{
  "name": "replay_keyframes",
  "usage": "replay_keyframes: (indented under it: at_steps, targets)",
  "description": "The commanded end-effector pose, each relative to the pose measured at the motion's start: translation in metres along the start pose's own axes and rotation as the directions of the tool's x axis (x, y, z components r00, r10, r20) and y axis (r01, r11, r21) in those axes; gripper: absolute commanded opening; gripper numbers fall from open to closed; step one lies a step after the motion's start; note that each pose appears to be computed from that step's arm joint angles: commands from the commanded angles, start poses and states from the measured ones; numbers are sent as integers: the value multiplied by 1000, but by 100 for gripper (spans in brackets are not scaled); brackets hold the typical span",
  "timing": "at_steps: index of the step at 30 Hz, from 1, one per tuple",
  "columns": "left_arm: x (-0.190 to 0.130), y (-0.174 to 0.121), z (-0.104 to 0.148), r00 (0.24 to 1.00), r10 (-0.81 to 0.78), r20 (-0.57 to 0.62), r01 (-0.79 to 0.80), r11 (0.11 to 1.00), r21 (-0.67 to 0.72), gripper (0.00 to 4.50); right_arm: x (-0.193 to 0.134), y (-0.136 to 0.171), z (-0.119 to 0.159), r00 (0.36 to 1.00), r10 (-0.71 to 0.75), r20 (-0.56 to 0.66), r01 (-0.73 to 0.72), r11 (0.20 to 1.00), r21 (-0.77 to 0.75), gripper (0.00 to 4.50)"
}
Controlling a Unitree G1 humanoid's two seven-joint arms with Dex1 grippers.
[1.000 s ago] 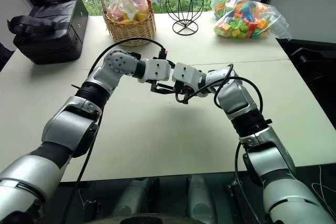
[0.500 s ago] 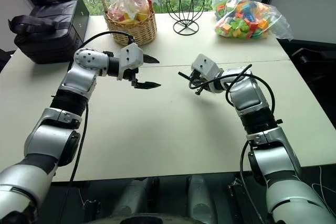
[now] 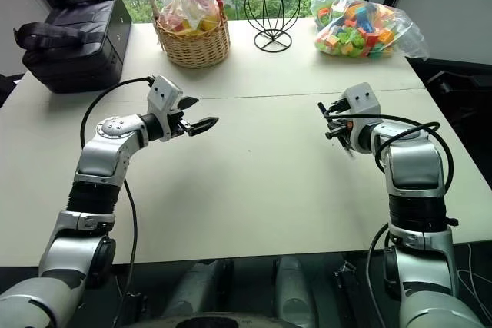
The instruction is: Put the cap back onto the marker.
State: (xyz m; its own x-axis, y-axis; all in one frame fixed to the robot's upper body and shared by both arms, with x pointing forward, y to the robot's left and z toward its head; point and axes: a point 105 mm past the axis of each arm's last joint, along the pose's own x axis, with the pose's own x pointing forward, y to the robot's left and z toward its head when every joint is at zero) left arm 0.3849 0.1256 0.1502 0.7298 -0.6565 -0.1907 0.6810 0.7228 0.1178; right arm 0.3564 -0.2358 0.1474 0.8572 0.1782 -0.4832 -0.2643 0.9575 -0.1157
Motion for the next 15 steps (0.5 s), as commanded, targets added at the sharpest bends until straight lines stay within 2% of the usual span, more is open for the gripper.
replay_keyframes:
  at_steps: [1, 11, 13, 14, 15]
  targets:
    - [-8, -9, 12, 999, 16, 41, -16, 1000, 0, 433, -11, -7, 4, 996, -71, 45, 67, 994, 85, 0]
    - [-11, -17, -4, 997, 78, 13, -77, 995, -58, 433, -1, -5, -15, 994, -106, 10, 101, 970, 223, 0]
    - [-10, -18, -5, 996, 87, 13, -86, 994, -69, 437, 1, -5, -18, 994, -111, 4, 107, 968, 226, 96]
    - [-10, -18, -6, 996, 90, 12, -89, 994, -69, 437, 1, -6, -19, 994, -114, 2, 110, 967, 228, 128]
    - [-11, -18, -7, 995, 97, 9, -96, 993, -66, 437, 1, -8, -20, 993, -120, -3, 118, 967, 224, 184]
